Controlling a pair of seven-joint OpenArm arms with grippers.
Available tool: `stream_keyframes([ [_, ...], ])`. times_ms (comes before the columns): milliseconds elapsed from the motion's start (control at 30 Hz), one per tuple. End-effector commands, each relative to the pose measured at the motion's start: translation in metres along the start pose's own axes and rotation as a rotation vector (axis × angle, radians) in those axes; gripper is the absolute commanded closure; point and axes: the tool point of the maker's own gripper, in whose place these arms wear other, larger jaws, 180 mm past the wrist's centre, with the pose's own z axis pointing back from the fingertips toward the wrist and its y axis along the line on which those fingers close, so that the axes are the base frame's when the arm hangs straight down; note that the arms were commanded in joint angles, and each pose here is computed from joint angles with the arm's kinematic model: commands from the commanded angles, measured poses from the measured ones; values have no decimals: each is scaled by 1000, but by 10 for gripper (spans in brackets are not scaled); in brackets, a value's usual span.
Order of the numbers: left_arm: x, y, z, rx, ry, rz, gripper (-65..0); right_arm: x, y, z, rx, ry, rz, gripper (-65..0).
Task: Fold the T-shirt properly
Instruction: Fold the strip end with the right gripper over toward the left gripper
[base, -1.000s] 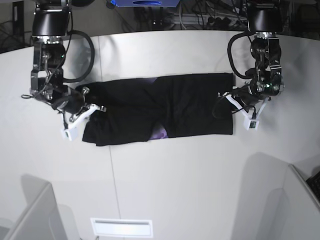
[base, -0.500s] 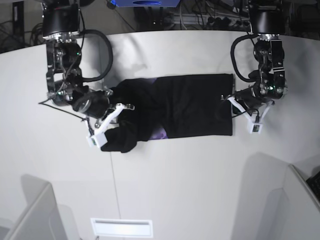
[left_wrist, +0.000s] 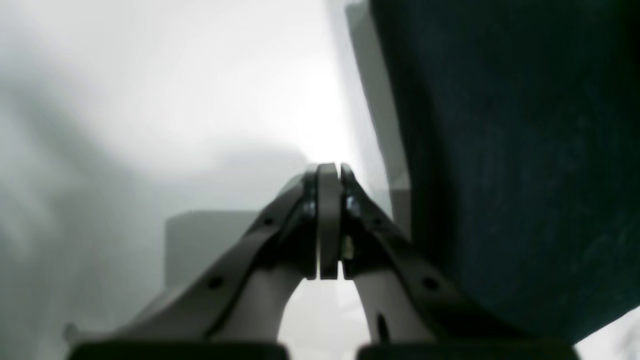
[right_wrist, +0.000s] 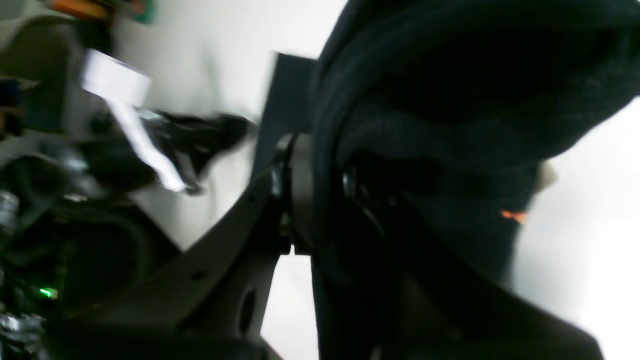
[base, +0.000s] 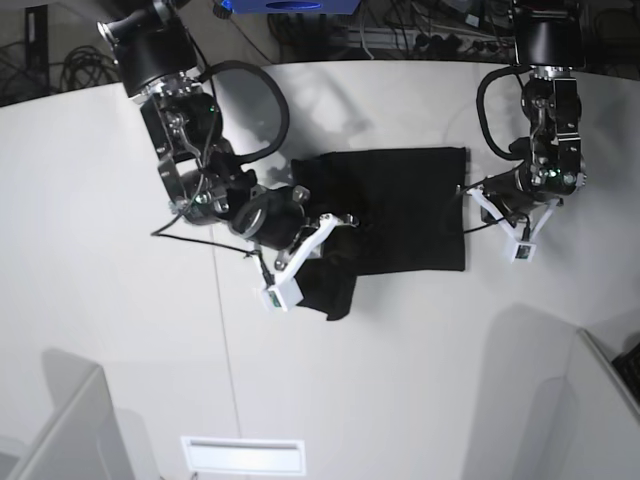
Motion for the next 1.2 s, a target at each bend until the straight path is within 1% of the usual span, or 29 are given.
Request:
stream_keyframes([
  [0, 14, 3, 4, 6, -42, -8, 0, 15, 7, -1, 17, -38, 10, 0],
  [67, 14, 3, 4, 5, -40, -7, 0, 13, 7, -7, 11, -30, 0, 0],
  [133, 13, -1, 3, -2, -36, -14, 0, 12, 7, -11, -6, -29, 10, 0],
  [233, 10, -6, 1, -13, -23, -34, 0, 4, 13, -17, -20, -13, 56, 0],
  [300, 10, -6, 1, -13, -23, -34, 0, -1, 23, -22, -8, -1, 80, 0],
  [367, 5, -4, -1, -8, -9, -28, 0, -2, 33, -26, 11, -2, 75, 0],
  [567, -6, 14, -5, 88, 37, -94, 0, 0, 44, -33, 4, -13, 86, 0],
  [633, -6, 17, -5, 105, 41, -107, 0, 0, 47, -34, 7, -16, 88, 0],
  [800, -5, 16, -5, 102, 36, -109, 0, 1, 51, -36, 17, -18, 84, 0],
  [967, -4, 15, -4, 102, 34, -110, 0, -14, 68, -41, 51, 20, 126, 0],
  [1167, -4, 15, -4, 102, 32, -111, 0, -19, 60, -50, 32, 19, 111, 0],
])
